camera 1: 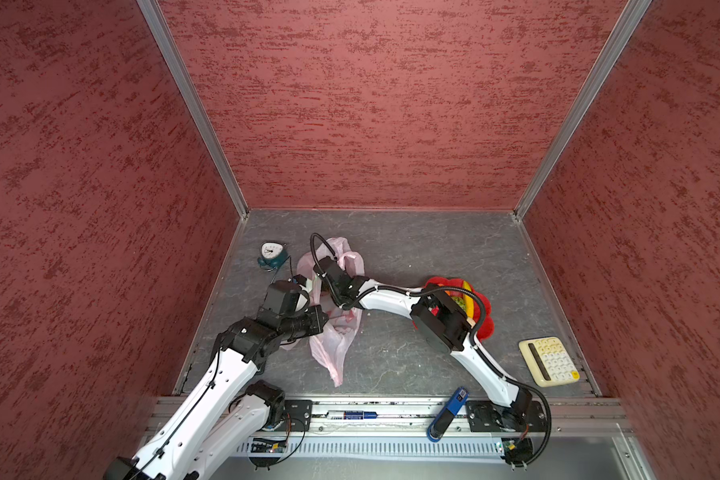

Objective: Take the fake fruits out of the plastic bag
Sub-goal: 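Lower the right gripper onto the pale cream fruit inside the bag, then close the right gripper on the pale cream fruit and lift it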

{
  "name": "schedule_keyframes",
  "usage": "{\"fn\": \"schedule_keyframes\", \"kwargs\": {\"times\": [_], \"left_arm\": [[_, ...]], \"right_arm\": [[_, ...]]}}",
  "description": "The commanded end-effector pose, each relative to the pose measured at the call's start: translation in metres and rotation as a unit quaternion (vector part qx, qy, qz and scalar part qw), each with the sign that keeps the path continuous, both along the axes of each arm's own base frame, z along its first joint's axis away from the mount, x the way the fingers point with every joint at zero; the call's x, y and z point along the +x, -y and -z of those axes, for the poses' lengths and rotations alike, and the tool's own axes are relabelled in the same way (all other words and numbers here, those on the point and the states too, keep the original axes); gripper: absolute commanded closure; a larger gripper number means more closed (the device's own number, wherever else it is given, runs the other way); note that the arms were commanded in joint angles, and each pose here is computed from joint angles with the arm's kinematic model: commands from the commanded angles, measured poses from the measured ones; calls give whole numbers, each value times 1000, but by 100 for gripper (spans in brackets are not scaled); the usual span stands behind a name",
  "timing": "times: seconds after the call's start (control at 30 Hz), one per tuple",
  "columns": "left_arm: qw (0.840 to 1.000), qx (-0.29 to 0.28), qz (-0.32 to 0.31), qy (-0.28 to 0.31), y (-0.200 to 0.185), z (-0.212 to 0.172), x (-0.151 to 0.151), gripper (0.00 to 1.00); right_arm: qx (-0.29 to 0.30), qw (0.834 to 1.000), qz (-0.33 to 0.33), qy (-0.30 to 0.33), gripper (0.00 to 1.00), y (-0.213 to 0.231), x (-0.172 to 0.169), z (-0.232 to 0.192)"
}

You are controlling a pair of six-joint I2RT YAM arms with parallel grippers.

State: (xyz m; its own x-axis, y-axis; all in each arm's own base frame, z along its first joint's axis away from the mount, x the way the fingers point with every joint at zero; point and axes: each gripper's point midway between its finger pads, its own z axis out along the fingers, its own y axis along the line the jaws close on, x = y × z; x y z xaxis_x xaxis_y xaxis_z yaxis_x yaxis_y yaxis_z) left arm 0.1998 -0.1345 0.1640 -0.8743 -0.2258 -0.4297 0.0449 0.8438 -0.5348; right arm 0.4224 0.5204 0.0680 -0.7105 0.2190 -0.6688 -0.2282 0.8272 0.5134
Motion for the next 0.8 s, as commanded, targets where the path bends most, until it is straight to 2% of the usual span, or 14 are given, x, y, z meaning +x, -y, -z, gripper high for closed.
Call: {"fn": "schedule_keyframes", "kwargs": {"times": [0.0, 0.17, 0.3, 0.57, 0.77], "left_arm": [[1000, -5, 5, 1, 2, 1, -4, 90], [1000, 5, -6, 1, -2, 6, -1, 90], [1000, 16, -16, 4, -6, 12, 2, 89], [999, 35, -30, 9, -11, 25, 8, 89], [999, 37, -32, 15, -12, 24, 11, 89]], "right_arm": [[-24, 998, 49, -13, 38, 35, 12, 16], [-14, 998, 68, -3, 61, 52, 15, 7], [-7, 996, 84, 3, 68, 68, 14, -1], [1, 995, 102, 2, 74, 93, 10, -6], [10, 996, 91, -2, 75, 92, 8, -10]]}}
